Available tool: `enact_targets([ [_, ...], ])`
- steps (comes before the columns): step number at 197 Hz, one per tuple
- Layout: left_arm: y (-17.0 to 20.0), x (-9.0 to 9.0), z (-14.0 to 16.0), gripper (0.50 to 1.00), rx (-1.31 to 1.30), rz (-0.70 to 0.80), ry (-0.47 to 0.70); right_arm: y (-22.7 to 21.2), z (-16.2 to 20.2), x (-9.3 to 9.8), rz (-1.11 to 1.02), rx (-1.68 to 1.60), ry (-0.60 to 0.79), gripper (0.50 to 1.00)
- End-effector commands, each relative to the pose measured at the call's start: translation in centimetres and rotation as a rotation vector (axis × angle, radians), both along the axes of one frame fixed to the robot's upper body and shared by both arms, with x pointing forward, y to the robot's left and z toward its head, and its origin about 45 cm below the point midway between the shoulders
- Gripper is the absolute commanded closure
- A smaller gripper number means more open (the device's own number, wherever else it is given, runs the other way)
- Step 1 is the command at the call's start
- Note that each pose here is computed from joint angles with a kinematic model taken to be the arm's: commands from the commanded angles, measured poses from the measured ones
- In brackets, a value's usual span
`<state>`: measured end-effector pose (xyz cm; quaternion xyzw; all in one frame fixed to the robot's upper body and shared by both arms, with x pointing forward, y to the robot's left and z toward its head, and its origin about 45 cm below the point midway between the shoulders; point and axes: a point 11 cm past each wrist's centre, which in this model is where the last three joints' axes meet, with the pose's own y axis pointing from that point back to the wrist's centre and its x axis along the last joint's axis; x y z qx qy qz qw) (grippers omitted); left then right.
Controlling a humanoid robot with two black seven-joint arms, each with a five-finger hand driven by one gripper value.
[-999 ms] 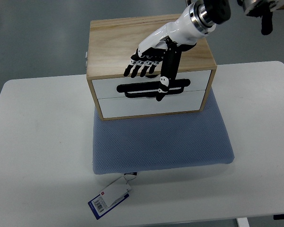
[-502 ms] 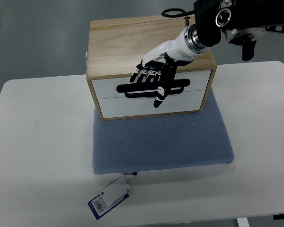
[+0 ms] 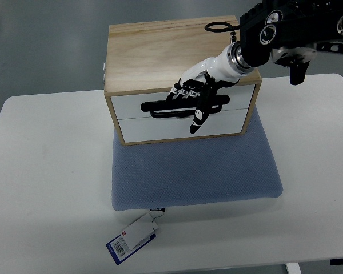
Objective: Open wood drawer with right hand
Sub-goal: 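Pull the upper white drawer toward the robot with the right hand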
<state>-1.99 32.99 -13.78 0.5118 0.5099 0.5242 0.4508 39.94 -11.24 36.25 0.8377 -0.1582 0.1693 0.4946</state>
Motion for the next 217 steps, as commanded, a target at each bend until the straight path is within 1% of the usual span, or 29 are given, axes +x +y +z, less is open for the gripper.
enact_targets([
  [1,0.0,0.0,0.0,0.5,0.0,0.0,0.0,-0.2,-0.4,0.0,-0.007,-0.002,0.007,0.572],
  [51,0.0,0.0,0.0,0.5,0.0,0.0,0.0,-0.7,-1.0,0.3,-0.032,-0.007,-0.006,0.574],
  [108,0.0,0.0,0.0,0.5,0.0,0.0,0.0,-1.3,-1.9,-0.2,-0.022,-0.039,0.03,0.572],
  [150,0.0,0.0,0.0,0.5,0.0,0.0,0.0,-1.5,-1.9,-0.3,-0.018,-0.039,0.043,0.572],
  [151,0.0,0.0,0.0,0.5,0.0,0.0,0.0,-1.5,-1.8,-0.5,-0.007,-0.04,0.061,0.572],
  [168,0.0,0.0,0.0,0.5,0.0,0.0,0.0,-1.6,-1.7,-0.7,-0.001,-0.043,0.071,0.572],
  [169,0.0,0.0,0.0,0.5,0.0,0.0,0.0,-1.5,-1.6,-0.9,0.008,-0.045,0.081,0.572],
  [217,0.0,0.0,0.0,0.5,0.0,0.0,0.0,-1.0,-1.5,-2.8,0.069,-0.059,0.143,0.57],
])
